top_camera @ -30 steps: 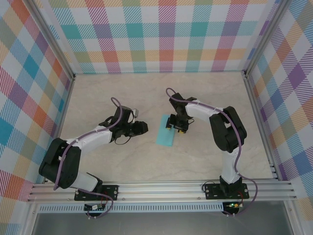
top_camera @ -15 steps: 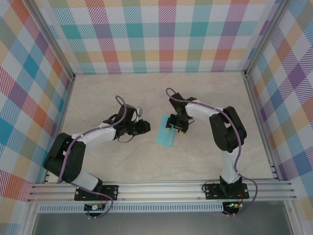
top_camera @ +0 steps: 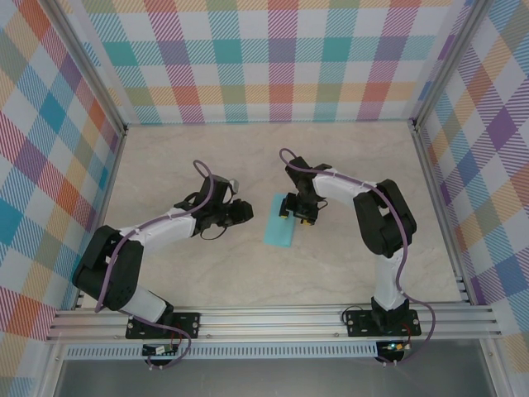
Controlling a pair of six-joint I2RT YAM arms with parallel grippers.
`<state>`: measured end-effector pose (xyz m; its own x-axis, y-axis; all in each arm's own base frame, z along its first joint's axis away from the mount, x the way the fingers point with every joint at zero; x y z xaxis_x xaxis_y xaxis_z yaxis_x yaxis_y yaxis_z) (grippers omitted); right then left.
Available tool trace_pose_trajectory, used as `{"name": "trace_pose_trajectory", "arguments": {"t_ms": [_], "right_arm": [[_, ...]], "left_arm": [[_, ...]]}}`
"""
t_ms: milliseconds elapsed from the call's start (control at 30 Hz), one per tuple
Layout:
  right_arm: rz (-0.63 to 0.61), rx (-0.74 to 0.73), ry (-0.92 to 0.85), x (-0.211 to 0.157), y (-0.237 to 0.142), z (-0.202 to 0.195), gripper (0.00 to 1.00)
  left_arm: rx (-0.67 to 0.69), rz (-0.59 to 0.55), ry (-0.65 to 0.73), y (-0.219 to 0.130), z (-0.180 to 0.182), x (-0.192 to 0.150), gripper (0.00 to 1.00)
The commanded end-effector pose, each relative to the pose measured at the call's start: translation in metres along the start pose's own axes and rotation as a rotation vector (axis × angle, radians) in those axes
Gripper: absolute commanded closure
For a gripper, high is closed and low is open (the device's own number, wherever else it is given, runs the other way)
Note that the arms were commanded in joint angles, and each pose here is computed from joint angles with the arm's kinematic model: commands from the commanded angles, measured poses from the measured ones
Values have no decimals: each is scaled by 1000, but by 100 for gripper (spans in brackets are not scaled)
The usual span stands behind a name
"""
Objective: Fold a paper plane with a square sheet of paper (pick it up from the middle)
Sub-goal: Fold the square sheet of paper in half at the center of the table.
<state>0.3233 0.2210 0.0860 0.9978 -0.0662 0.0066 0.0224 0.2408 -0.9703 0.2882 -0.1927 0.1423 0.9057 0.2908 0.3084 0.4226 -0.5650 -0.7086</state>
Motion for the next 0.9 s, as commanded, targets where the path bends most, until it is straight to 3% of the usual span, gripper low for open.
{"name": "trace_pose_trajectory", "arguments": {"t_ms": [0,567,867], "right_arm": [[106,-135,9,-15,35,-25,36],[84,-122,24,-19,21,-26,37],[101,-139,20,-21,25,-28,36]], "left_arm": [[-8,-27,13,-4,-5,0,74],[21,-129,22,-30,-8,5,73],[18,-123,26,-30,-7,4,72]]}}
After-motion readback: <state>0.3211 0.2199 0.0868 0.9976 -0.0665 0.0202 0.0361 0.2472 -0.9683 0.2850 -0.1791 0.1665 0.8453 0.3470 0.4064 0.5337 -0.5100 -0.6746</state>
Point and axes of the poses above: each hand's point on the last joint's axis, 136 mm out from that joint toward the fingers, its own y axis out along the fingers, its own z axis along the line the jaws close on, x = y × z, the point moved 7 cm from there along -y, back along the fingers, and after that the axes turned 7 degrees about -y, right-handed, at the moved point
